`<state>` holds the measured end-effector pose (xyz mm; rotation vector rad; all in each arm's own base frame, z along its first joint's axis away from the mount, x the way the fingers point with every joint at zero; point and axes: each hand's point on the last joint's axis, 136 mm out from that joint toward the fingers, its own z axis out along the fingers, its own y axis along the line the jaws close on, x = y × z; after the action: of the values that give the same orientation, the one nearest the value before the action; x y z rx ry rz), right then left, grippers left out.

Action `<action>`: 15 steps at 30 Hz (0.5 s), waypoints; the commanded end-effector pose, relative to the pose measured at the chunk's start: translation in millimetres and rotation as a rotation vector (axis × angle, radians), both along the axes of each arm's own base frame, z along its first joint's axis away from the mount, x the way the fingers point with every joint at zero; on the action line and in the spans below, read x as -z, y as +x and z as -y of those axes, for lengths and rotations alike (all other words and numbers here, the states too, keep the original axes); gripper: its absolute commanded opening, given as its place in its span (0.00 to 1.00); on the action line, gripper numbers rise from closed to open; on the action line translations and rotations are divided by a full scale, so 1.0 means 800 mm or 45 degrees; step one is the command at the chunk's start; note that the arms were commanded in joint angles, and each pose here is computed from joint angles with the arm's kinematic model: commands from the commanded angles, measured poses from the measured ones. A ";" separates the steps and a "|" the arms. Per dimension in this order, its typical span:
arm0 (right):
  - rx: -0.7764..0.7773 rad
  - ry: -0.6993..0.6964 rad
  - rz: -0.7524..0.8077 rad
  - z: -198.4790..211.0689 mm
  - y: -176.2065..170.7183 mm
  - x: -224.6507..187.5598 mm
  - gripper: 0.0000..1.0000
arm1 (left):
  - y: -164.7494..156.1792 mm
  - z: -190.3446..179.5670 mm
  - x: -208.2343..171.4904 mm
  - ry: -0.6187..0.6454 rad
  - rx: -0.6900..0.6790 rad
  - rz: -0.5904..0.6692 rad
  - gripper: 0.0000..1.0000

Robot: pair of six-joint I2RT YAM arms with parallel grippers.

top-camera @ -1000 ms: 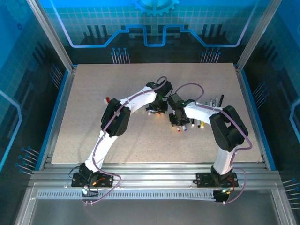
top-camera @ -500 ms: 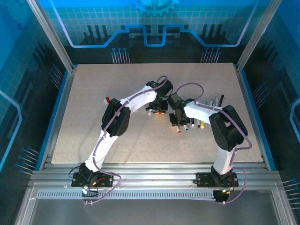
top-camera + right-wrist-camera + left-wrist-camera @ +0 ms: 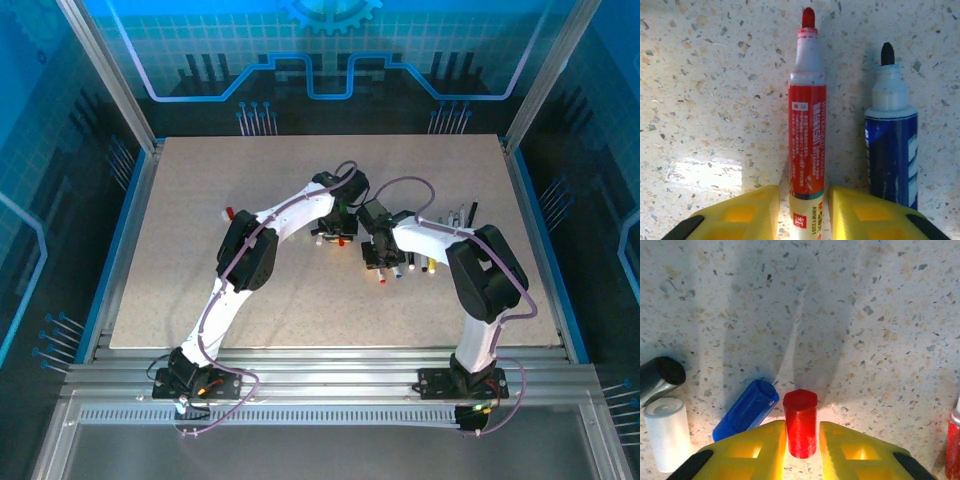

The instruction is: Open the pen caps

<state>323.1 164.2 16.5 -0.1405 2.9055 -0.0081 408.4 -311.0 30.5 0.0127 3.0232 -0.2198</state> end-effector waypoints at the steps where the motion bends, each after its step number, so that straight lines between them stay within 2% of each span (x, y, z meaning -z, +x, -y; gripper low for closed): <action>1: 0.036 0.007 0.060 0.002 0.010 -0.028 0.33 | 0.002 0.000 -0.020 0.026 0.029 0.039 0.25; 3: 0.037 0.018 0.075 0.002 0.010 -0.041 0.33 | 0.005 -0.002 -0.034 0.025 0.024 0.069 0.26; 8: 0.027 0.056 0.132 0.001 0.004 -0.084 0.37 | 0.012 -0.015 -0.072 0.062 0.019 0.161 0.37; 13: 0.032 0.065 0.238 0.011 -0.006 -0.135 0.41 | 0.023 -0.039 -0.128 0.092 0.017 0.307 0.40; 15: 0.025 0.088 0.303 0.015 -0.010 -0.159 0.46 | 0.029 -0.051 -0.153 0.067 -0.007 0.379 0.41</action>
<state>324.2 160.4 116.8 -0.0985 2.7113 0.0905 422.5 -288.7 89.6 0.0420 2.8773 -0.1128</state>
